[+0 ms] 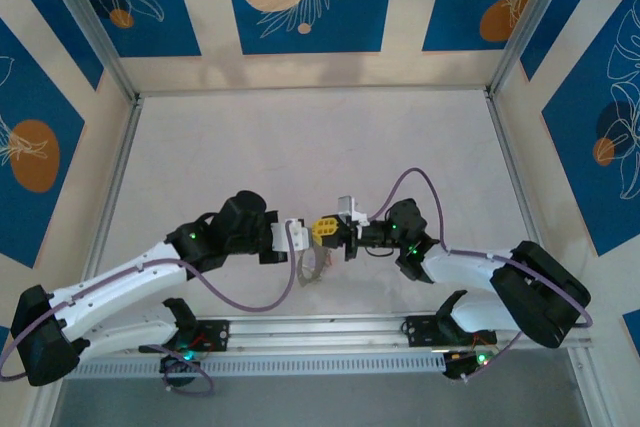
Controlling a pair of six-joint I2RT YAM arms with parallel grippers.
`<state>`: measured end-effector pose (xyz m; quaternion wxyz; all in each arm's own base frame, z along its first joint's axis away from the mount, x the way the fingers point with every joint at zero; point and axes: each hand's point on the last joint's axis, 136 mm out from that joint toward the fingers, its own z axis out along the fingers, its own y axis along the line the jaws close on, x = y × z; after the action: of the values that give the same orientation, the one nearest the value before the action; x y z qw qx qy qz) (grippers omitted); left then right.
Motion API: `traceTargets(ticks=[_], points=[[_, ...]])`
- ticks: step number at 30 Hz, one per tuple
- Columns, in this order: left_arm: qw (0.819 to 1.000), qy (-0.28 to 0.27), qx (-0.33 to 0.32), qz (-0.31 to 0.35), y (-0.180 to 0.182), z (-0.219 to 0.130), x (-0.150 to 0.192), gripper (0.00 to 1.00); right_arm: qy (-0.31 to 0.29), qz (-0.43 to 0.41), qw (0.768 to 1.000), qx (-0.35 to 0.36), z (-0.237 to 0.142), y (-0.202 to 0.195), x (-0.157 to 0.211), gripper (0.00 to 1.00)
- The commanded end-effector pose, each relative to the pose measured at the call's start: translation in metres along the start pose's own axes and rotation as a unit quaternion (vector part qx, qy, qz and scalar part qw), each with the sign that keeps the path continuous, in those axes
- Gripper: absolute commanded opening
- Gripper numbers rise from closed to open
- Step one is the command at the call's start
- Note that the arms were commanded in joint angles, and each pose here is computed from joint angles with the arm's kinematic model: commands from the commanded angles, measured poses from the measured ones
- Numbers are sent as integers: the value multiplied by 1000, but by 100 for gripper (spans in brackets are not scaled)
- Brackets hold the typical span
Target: Put the keys on the keyring
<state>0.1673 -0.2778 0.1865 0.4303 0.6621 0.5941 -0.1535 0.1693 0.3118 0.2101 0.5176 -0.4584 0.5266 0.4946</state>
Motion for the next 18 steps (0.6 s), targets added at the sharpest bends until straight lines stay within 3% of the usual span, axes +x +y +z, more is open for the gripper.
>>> traceTargets(ticks=[1,4,8,10,18], points=[[998,-44,48,17,-22,-6,-15,3,-32,-18,998,44,-1,-14,-15,0],[997,-48,60,7,-26,-7,-16,9,-35,-16,998,46,-1,-15,-15,0],[997,-57,41,-18,-22,-8,-16,36,-31,-17,999,41,0,-13,-13,0],[998,-56,21,-21,-18,-11,-14,45,-27,-15,999,37,0,-11,-10,0],[998,-50,-27,-18,-4,-25,-12,49,-22,-21,999,18,1,-3,-7,0]])
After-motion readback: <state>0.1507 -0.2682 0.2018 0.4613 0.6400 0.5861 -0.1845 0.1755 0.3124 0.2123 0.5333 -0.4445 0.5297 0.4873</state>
